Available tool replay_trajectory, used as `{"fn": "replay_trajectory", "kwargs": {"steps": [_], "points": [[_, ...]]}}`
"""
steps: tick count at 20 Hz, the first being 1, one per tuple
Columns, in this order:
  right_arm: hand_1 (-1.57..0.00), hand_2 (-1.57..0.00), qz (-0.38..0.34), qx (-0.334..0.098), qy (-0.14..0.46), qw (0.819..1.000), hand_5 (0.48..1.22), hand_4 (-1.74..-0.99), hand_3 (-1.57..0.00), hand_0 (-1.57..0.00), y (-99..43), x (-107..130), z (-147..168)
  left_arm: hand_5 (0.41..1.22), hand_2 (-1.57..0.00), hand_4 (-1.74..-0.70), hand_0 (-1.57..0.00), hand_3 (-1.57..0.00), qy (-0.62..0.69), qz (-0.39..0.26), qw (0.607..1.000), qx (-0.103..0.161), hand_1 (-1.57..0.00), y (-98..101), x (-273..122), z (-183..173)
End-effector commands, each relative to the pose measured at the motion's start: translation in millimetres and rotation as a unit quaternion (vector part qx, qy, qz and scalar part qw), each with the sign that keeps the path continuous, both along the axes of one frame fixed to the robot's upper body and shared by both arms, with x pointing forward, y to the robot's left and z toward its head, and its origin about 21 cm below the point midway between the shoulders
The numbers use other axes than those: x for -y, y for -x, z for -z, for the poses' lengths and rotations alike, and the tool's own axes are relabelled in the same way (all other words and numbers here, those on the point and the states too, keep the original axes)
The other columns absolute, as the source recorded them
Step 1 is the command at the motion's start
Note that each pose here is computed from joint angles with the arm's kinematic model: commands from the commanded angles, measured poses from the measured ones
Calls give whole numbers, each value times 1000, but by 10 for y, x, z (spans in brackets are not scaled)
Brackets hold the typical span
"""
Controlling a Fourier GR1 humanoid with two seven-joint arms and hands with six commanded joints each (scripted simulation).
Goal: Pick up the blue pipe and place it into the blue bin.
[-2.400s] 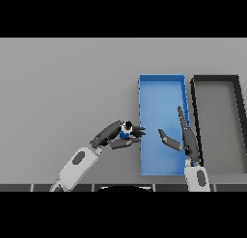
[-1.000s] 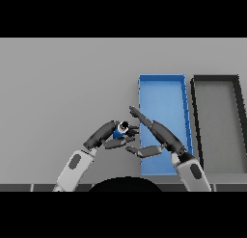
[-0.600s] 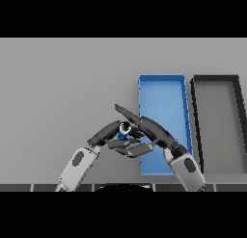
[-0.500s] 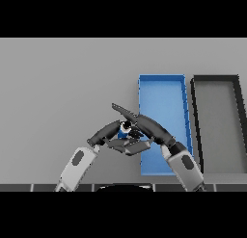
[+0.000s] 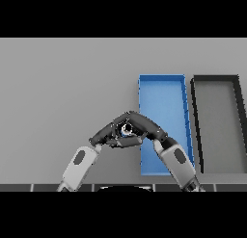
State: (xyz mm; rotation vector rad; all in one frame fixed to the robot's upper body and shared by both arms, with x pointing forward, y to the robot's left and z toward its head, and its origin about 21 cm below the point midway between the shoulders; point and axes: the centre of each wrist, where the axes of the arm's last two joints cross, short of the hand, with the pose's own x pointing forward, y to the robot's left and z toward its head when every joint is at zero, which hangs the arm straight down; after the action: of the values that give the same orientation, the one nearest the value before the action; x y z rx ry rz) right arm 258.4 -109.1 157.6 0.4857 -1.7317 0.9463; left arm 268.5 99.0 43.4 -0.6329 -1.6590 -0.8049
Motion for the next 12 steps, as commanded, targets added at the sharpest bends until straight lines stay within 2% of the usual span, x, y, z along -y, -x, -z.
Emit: {"fn": "replay_trajectory", "kwargs": {"steps": [1,3,5,6,8,11,12], "points": [[-1330,-1331,0,6,-5,1000,869,-1481,-1225,-1324,2,-16,9,1221,-1560,-1703,-1571,-1331,-2,-2,1000,1,-1571,-5,-9,-25],[-1417,-1418,-5,29,-12,999,996,-1474,-1350,-1413,30,5,26,1221,-1549,-1717,-1571,-1372,2,-1,1000,1,-1571,1,21,-30],[-1472,-1473,-12,38,-4,999,1077,-1481,-1429,-1470,67,-42,57,1221,-1545,-1725,-1571,-1396,6,0,1000,4,-1571,13,28,9],[-1492,-1492,-15,39,-10,999,1106,-1485,-1458,-1490,80,-51,34,1221,-1551,-1729,-1571,-1417,11,2,1000,8,-1571,20,33,-20],[-1520,-1521,-11,8,-28,1000,1147,-1490,-1499,-1519,80,-50,81,1221,-1558,-1733,-1571,-1437,2,-6,1000,9,-1571,8,2,-10],[-1545,-1545,-10,-4,-42,999,1183,-1494,-1534,-1545,134,-91,92,1221,-1564,-1732,-1571,-1434,7,-6,1000,14,-1571,12,14,-15],[-1550,-1550,-9,-5,-46,999,1191,-1495,-1541,-1550,145,-93,72,1221,-1566,-1734,-1571,-1264,15,-7,1000,19,-1571,26,4,-23]]}}
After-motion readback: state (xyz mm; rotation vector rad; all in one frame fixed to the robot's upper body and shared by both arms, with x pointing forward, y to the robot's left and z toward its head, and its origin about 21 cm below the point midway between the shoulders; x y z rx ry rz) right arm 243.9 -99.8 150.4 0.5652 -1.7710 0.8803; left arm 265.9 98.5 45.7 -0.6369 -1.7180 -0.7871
